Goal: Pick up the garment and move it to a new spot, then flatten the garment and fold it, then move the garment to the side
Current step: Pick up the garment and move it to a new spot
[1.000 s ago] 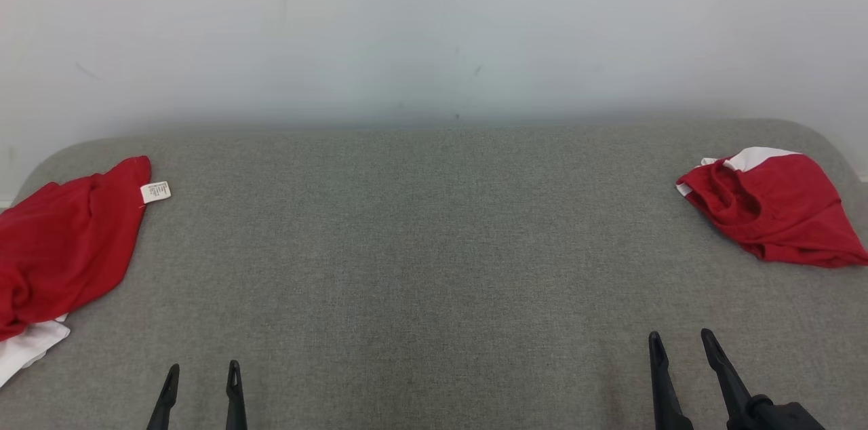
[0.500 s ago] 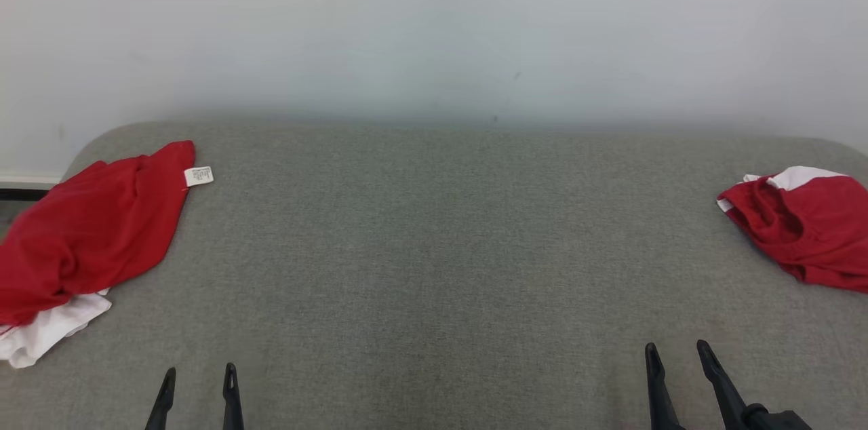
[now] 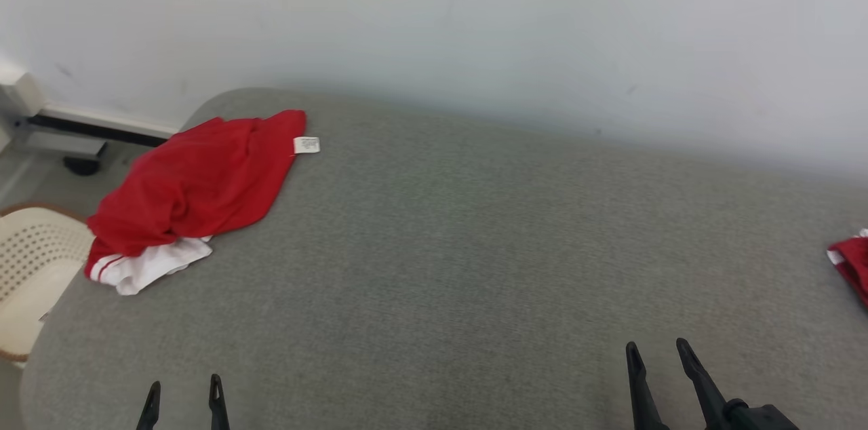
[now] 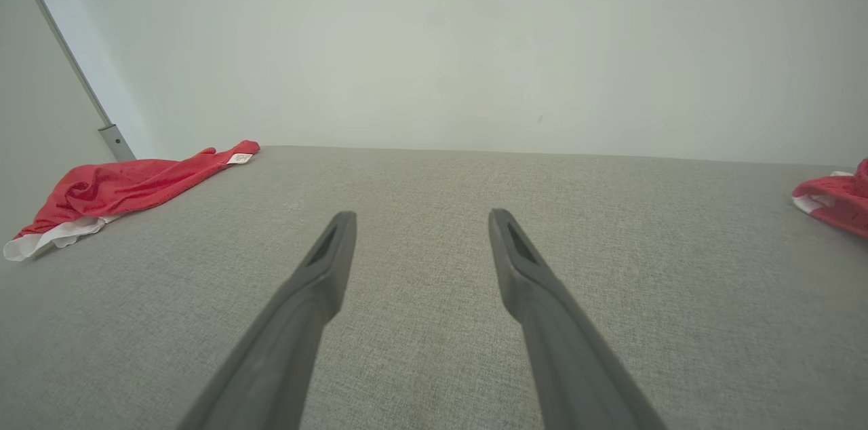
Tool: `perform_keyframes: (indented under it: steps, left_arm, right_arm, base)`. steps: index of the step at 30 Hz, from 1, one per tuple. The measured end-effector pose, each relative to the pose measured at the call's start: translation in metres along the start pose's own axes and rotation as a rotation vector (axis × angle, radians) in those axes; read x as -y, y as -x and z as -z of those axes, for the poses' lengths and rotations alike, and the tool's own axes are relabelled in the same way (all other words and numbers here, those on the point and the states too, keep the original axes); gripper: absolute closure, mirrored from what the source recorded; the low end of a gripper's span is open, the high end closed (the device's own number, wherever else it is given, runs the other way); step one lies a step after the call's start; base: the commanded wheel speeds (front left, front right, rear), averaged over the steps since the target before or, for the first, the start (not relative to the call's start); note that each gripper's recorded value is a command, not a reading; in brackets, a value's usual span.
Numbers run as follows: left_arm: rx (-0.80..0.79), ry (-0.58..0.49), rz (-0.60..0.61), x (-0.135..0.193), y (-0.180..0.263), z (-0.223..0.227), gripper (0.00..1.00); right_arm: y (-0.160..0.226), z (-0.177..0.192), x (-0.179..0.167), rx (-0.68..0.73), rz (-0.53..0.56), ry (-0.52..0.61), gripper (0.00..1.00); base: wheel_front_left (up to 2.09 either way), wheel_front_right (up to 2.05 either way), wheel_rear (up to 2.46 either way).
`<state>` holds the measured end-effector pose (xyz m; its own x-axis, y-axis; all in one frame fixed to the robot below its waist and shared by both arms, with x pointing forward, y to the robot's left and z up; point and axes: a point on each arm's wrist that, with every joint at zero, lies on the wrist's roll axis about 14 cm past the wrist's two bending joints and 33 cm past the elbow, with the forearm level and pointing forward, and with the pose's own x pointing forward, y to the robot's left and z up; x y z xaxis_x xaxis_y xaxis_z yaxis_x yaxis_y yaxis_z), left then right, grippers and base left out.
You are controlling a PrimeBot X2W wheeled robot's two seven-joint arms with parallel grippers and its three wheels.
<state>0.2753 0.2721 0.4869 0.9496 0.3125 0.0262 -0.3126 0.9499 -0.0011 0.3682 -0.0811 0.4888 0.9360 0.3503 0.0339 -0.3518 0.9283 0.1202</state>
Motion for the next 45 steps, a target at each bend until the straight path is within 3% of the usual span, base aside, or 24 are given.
perform_keyframes:
  steps: [13, 29, 36, 45]
  left_arm:
    - [-0.017, -0.008, -0.169, -0.050, 0.029, 0.004, 0.00]
    - [-0.025, -0.012, -0.228, -0.066, 0.036, 0.005, 0.00]
    - [0.029, -0.017, -0.174, -0.058, -0.005, -0.014, 0.00]
    - [0.160, -0.055, -0.088, -0.043, -0.100, -0.065, 0.00]
  right_arm:
    - [-0.028, 0.013, -0.049, -0.037, -0.163, -0.014, 0.00]
    - [-0.032, 0.021, -0.064, -0.060, -0.210, -0.018, 0.00]
    - [-0.045, 0.013, -0.057, -0.028, -0.197, -0.003, 0.00]
    - [-0.068, 0.005, -0.033, 0.017, -0.147, -0.004, 0.00]
  base:
    - [0.00, 0.00, 0.00]
    - [0.00, 0.00, 0.00]
    - [0.00, 0.00, 0.00]
    - [0.00, 0.00, 0.00]
